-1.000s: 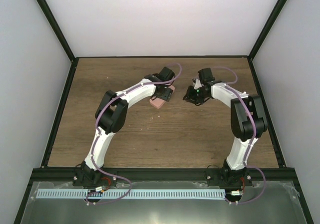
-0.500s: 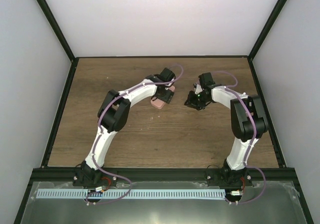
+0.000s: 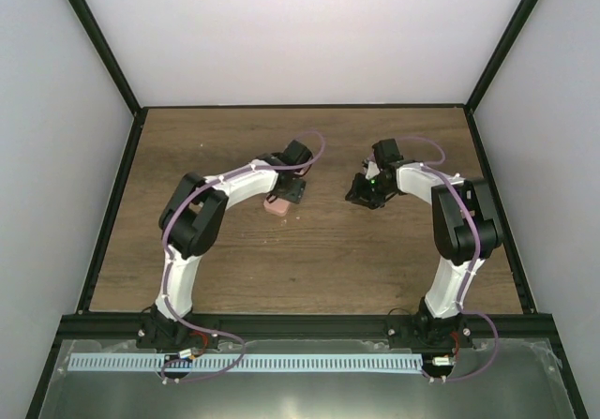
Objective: Organize the sunglasses
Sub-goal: Move the sunglasses case at the center of the board.
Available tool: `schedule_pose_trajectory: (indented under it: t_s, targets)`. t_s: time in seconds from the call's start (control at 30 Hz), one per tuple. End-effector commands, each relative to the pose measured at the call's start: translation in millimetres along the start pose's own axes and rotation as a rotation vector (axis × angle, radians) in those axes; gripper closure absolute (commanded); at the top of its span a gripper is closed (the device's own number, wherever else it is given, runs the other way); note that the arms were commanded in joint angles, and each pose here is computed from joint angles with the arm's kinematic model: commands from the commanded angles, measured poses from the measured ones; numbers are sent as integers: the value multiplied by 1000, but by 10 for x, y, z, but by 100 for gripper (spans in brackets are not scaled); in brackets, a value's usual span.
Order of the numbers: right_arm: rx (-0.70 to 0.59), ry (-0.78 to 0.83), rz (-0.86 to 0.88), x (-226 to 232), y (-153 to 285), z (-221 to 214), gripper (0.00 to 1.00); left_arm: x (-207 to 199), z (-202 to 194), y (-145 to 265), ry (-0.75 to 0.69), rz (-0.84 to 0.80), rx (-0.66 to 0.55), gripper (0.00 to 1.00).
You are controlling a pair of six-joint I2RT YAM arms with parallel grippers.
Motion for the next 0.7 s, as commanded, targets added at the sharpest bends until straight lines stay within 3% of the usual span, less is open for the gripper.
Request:
schedule_pose_trajectory:
  t_s: [0.0,0.3,0.53,0.67]
  targets:
    - [25,-2,13,-46,-52,-47,79,276,-256,108,88,91,43,44]
    - [36,-2,2,-98,-73,-88,77,401,-549,159,179,53,60,38]
    - [-10,28,-5,-56,19,-24,76,416,-356,318,220,29,-32,11]
    - [-84,56,-42,-40,142,97,75,507,-209,523,228,42,-104,1]
Point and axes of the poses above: each gripper's point midway between its finger pads, its own y axis back along the fingers, its own x axis along the line the jaws close on, z = x × y, the point moved 1 cm from there along y, back along the fingers, and after that the axes turned 10 degrees about -y, right-handed, at the moved point
